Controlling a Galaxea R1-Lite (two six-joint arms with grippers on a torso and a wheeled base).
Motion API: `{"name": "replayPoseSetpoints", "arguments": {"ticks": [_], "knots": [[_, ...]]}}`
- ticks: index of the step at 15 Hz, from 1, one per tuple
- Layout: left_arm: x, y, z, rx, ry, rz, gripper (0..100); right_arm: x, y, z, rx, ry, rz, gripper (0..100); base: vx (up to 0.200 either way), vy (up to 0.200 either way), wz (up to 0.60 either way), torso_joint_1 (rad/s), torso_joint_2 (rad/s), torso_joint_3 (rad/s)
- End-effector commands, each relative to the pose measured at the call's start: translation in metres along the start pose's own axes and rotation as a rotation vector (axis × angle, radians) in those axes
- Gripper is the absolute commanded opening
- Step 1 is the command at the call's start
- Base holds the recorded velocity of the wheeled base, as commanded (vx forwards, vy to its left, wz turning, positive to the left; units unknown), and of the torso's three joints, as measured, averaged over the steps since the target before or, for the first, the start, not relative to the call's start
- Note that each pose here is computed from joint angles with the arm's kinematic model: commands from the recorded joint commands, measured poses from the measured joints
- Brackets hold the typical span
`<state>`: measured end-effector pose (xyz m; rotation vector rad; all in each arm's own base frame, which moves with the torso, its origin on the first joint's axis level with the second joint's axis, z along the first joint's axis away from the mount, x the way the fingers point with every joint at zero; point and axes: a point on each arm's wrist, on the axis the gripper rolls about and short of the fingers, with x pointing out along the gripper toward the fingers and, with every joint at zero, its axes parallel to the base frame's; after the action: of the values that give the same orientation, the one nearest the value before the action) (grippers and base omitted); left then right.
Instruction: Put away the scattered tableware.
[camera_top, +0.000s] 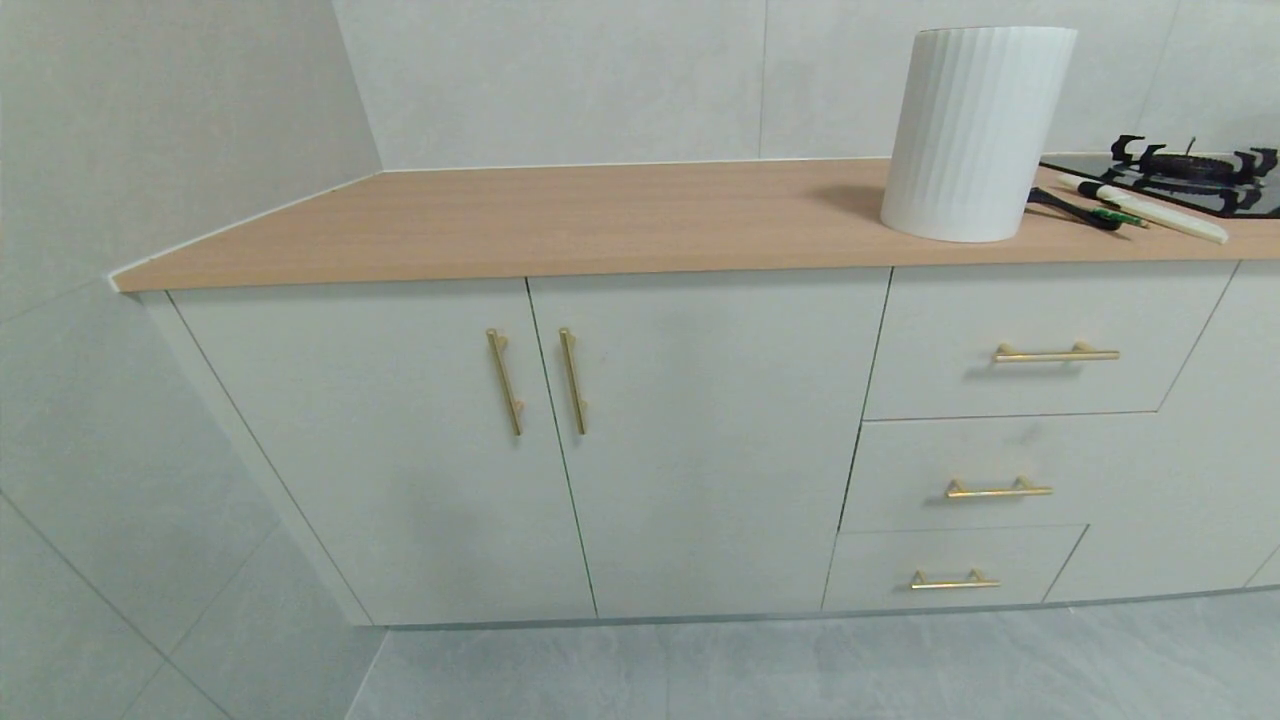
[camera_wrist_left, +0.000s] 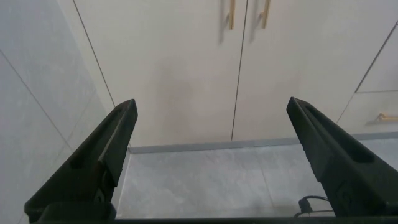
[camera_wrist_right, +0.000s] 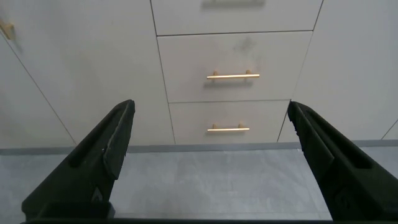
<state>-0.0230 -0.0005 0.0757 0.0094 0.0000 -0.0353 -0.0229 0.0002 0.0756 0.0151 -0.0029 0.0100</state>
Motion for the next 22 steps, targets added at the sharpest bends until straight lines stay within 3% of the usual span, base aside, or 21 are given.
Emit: {"name": "replayPoseSetpoints", "arguments": {"ticks": [1,6,22], "knots": [[0.0000,0.0000,0.0000,-0.002,0.000,0.002,100,0.0002,0.0000,0.0000,-0.001,0.003,0.001,100,0.000,0.000,0.00,0.000,0.00,0.000],[0.0000,0.0000,0.0000,0.006,0.000,-0.001,100,0.0001,0.0000,0.0000,0.002,0.001,0.001,100,0.000,0.000,0.00,0.000,0.00,0.000],[0.0000,0.0000,0.0000,0.003,0.000,0.000,100,0.0002,0.0000,0.0000,0.005,0.003,-0.001,100,0.000,-0.200,0.00,0.002,0.00,0.002]]}}
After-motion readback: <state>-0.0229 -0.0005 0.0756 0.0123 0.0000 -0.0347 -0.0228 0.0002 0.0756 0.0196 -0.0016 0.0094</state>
